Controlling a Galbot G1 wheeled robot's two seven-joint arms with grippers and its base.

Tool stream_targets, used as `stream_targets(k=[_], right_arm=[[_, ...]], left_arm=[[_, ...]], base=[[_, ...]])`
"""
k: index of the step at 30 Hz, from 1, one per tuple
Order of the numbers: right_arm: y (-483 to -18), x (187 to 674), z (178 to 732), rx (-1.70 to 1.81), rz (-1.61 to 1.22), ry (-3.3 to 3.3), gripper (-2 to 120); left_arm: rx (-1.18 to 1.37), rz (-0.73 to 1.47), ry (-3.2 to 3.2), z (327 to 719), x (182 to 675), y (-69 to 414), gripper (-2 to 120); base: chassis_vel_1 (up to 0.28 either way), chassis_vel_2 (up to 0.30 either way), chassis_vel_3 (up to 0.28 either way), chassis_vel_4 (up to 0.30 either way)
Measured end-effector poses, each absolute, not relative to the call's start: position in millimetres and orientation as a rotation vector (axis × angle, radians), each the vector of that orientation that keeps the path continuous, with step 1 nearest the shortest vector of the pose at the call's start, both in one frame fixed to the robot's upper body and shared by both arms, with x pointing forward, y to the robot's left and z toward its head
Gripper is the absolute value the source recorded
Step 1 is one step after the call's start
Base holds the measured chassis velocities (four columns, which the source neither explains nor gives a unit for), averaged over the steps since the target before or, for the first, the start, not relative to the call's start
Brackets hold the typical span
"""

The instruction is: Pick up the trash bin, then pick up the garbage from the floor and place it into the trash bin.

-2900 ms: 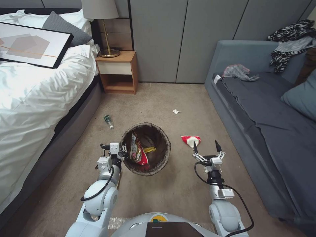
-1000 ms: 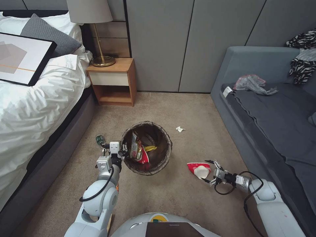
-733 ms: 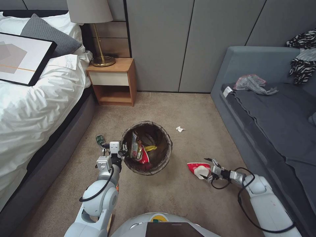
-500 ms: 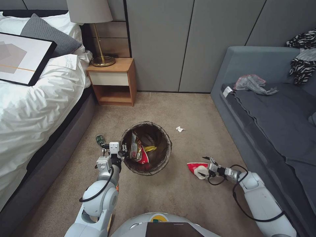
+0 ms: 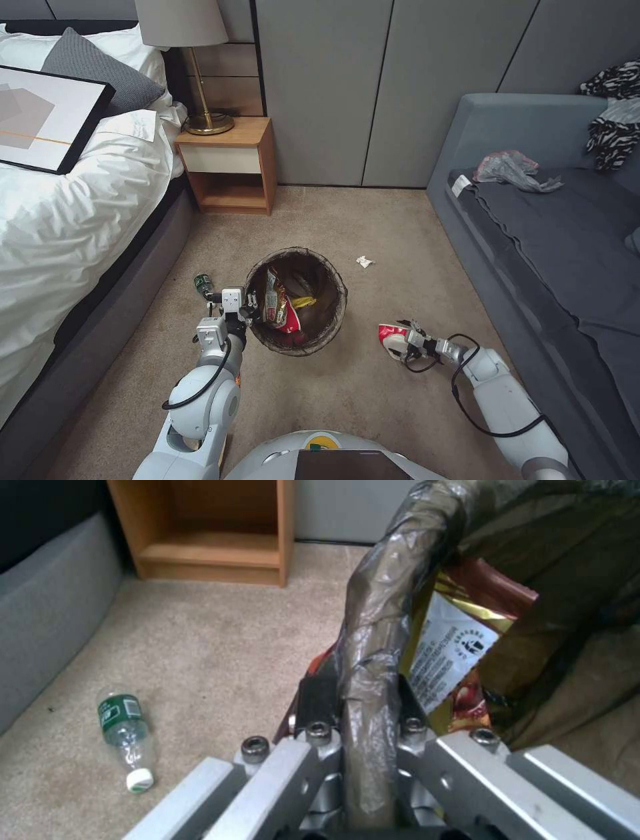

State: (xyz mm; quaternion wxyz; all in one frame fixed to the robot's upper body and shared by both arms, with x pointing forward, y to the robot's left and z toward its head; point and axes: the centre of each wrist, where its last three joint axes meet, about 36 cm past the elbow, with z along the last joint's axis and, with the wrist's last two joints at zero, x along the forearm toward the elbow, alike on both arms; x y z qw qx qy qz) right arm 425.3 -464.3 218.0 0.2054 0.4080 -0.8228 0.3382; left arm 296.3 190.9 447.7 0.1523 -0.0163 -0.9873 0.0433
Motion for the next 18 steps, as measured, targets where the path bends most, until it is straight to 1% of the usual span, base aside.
stream_targets(k=[1,2,3,5,7,8,9,10,11,12,15,18], right_arm=[[-461.1,426.4,215.3,1.134,0.938,-2.292,82],[-457.7,427.0,212.4,1.133,0.933,-2.292,78],[-457.7,427.0,212.4,1.133,0.933,-2.292,78],[-451.7,427.0,207.3,1.132,0.920,-2.291,69],[-442.4,425.0,198.6,1.130,0.890,-2.293,55],[-442.4,425.0,198.6,1.130,0.890,-2.293,55],[-438.6,423.5,194.3,1.131,0.872,-2.293,44],[-437.4,422.1,192.1,1.131,0.864,-2.292,38],[-437.1,421.0,190.8,1.130,0.859,-2.290,34],[-437.1,421.0,190.8,1.130,0.859,-2.290,34],[-437.8,414.2,186.2,1.122,0.840,-2.287,25],[-438.9,411.4,185.0,1.115,0.833,-2.291,24]], left_arm=[[-0.045,0.124,-2.832,447.5,296.3,190.8,0],[-0.045,0.125,-2.832,447.4,296.3,190.6,0],[-0.045,0.125,-2.832,447.4,296.3,190.6,0],[-0.044,0.125,-2.832,447.4,296.3,190.4,0],[-0.042,0.125,-2.832,447.6,296.1,190.4,0],[-0.042,0.125,-2.832,447.6,296.1,190.4,0],[-0.040,0.124,-2.833,447.9,295.9,190.9,0],[-0.040,0.123,-2.834,448.3,295.8,191.1,0],[-0.039,0.123,-2.835,448.7,295.7,191.3,0],[-0.039,0.123,-2.835,448.7,295.7,191.3,0],[-0.038,0.124,-2.837,449.3,295.6,191.6,0],[-0.039,0.125,-2.838,449.6,295.9,191.4,0]], base=[[0.000,0.000,0.000,0.000],[0.000,0.000,0.000,0.000],[0.000,0.000,0.000,0.000],[0.000,0.000,0.000,0.000],[0.000,0.000,0.000,0.000],[0.000,0.000,0.000,0.000],[0.000,0.000,0.000,0.000],[0.000,0.000,0.000,0.000],[0.000,0.000,0.000,0.000],[0.000,0.000,0.000,0.000],[0.000,0.000,0.000,0.000],[0.000,0.000,0.000,0.000]])
